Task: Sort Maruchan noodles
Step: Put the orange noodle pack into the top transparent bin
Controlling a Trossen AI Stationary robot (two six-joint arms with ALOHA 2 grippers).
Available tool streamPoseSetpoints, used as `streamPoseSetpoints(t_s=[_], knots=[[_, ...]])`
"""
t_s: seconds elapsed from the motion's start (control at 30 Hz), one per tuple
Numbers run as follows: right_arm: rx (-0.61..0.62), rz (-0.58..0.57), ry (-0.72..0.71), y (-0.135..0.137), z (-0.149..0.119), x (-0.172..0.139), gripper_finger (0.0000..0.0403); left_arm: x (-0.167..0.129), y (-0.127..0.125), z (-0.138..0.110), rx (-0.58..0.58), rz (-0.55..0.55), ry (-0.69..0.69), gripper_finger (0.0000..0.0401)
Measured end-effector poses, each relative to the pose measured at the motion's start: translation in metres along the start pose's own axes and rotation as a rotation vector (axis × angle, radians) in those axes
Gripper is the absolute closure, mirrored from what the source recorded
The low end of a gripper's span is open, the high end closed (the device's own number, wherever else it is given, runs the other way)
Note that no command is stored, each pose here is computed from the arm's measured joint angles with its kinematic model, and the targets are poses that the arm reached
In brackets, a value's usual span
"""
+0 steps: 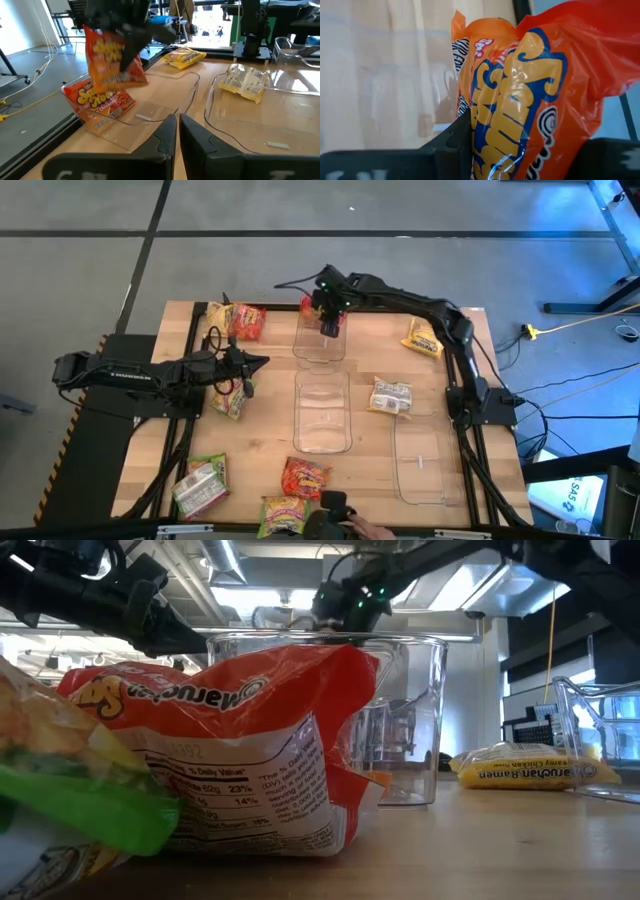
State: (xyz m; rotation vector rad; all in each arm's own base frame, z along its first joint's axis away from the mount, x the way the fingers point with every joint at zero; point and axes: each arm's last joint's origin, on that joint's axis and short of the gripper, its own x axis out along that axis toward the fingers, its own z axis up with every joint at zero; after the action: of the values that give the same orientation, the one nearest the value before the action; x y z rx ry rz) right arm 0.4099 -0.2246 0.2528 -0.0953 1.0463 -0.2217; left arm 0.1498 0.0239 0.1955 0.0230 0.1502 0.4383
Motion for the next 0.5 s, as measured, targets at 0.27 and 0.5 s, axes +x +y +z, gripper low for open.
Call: streamPoseSetpoints(t_s=[0.27,0.5], knots=[[-0.041,0.022,0.073,0.002,-0.009,0.033,0.0275,0.0,0.0,0.0,-0.001,0.0,0.0,0.0385],[-0.067,0.003,0.066,0.001,-0.009,0.044,0.0275,0.0,0.0,0.0,-0.001,0.0,0.0,0.0385]])
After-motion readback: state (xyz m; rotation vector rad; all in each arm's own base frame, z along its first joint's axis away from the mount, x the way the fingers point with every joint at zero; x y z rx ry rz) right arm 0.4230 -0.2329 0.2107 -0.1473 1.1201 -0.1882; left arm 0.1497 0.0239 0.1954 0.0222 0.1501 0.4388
